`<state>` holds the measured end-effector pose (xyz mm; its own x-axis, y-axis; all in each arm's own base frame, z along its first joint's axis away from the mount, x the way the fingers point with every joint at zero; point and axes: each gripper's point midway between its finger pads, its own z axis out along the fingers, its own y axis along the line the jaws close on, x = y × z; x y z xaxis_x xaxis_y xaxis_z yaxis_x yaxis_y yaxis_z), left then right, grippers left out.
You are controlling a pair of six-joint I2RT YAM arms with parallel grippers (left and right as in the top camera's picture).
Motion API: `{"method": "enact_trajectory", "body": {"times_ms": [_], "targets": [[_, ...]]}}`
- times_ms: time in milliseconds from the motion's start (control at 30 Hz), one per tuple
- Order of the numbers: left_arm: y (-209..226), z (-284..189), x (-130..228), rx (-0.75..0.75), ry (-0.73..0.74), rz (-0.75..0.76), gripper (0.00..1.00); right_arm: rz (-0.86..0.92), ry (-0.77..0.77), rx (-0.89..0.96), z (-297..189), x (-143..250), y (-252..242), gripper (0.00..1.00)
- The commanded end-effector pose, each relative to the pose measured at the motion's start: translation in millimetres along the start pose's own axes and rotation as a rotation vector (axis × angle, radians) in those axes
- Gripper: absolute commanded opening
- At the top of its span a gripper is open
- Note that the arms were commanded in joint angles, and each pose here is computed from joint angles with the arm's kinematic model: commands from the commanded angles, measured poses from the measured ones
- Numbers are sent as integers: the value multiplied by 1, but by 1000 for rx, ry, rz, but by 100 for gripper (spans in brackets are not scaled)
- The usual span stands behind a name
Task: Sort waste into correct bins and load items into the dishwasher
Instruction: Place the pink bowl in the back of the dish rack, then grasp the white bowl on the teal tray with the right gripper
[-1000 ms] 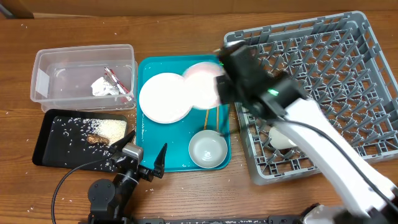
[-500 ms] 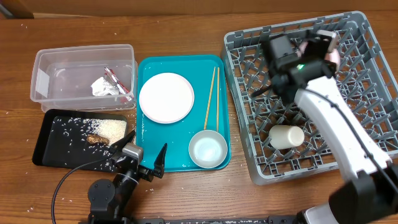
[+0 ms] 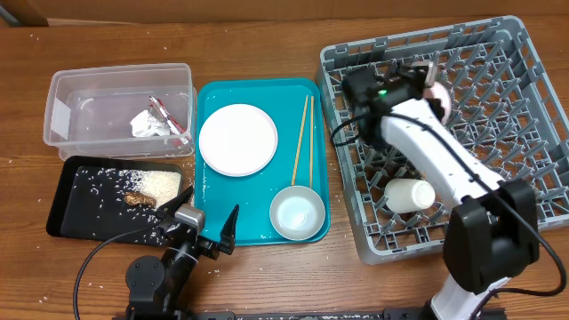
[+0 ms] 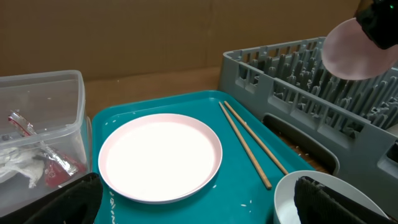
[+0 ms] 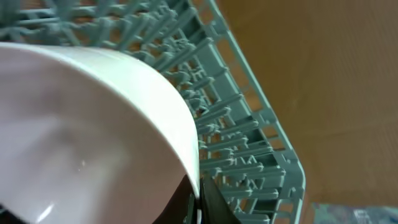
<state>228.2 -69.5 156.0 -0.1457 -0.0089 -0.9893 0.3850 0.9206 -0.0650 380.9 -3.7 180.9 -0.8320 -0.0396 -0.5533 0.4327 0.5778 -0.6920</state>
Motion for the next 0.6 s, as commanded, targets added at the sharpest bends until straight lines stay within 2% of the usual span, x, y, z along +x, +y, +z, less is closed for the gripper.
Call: {"method": "enact_trajectory", "body": {"times_ms": [0, 200, 433, 567], "targets": [[-4, 0, -1, 22, -6, 15, 100, -37, 4, -30, -7, 8, 13, 4], [-4, 0, -1, 22, -6, 15, 100, -81, -139, 181, -11, -15, -26, 4], [-4, 0, -1, 22, -6, 15, 100, 33, -48, 133, 15, -9, -24, 4], [-4, 0, -1, 22, -6, 15, 100, 22, 6, 106, 24, 0, -18, 4]]}}
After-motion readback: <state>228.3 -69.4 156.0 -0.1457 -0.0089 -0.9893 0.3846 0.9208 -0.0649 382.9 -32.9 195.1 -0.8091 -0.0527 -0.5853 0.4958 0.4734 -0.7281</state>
